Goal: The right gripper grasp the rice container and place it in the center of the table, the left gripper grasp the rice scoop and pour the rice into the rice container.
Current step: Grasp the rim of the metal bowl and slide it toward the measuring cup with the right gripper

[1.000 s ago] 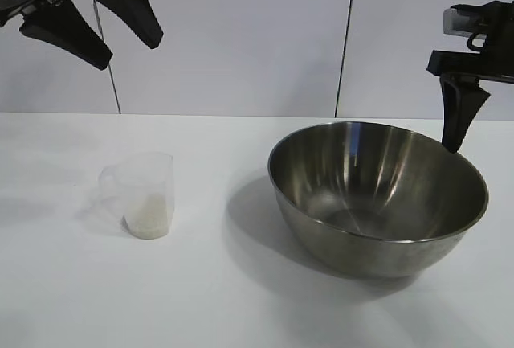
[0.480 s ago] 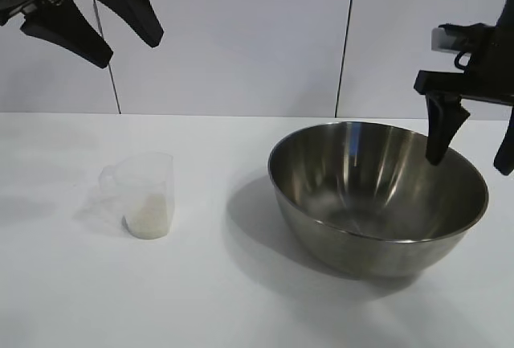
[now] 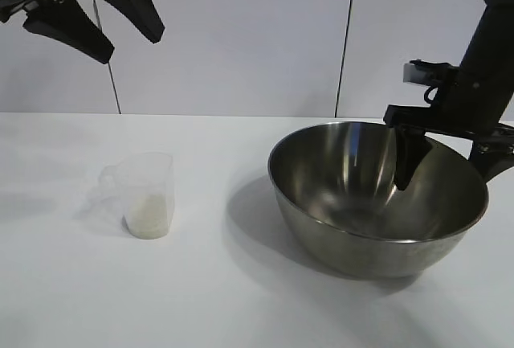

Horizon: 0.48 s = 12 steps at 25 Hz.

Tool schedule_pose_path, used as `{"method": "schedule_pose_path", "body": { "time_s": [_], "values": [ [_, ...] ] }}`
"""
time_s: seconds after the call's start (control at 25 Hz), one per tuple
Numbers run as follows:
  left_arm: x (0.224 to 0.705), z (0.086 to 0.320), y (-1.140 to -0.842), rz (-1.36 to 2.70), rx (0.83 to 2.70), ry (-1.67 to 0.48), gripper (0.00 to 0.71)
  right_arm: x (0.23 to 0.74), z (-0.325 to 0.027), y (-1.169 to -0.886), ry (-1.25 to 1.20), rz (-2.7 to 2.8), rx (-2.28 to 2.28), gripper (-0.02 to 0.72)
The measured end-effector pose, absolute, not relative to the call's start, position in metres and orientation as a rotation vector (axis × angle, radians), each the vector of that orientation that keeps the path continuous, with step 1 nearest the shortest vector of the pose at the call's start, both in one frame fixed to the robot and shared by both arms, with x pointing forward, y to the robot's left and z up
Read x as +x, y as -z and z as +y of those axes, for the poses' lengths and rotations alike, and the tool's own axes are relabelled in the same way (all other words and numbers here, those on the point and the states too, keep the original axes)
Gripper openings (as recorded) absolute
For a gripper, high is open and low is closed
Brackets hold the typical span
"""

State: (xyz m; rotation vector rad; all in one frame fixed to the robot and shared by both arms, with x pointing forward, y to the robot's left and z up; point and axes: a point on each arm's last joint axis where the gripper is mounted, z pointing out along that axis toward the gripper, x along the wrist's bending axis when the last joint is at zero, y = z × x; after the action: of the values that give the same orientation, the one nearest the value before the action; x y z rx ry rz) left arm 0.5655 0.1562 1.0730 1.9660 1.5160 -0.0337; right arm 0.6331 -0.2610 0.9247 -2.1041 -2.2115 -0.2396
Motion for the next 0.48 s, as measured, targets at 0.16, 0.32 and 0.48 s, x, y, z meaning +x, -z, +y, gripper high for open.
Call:
{"method": "schedule_pose_path", "body": {
  "time_s": [0.16,0.32,0.48],
  "values": [
    [0.5655,0.1562,-1.073,1.516,1.966,0.034,0.458,0.6339,-0.2574,-0.9169,0.237,-2.192,-2.095,0.256],
    [0.566,0.1562,-1.0732,1.515,1.962,0.029,0.458,0.6331,-0.2564,-0.917,0.24,-2.193,-2.074,0.041],
    [0.5668,0.1562,-1.0735,1.514,1.955,0.02,0.458,0.632,-0.2551,-0.9173,0.242,-2.186,-2.054,0.01]
  ]
}}
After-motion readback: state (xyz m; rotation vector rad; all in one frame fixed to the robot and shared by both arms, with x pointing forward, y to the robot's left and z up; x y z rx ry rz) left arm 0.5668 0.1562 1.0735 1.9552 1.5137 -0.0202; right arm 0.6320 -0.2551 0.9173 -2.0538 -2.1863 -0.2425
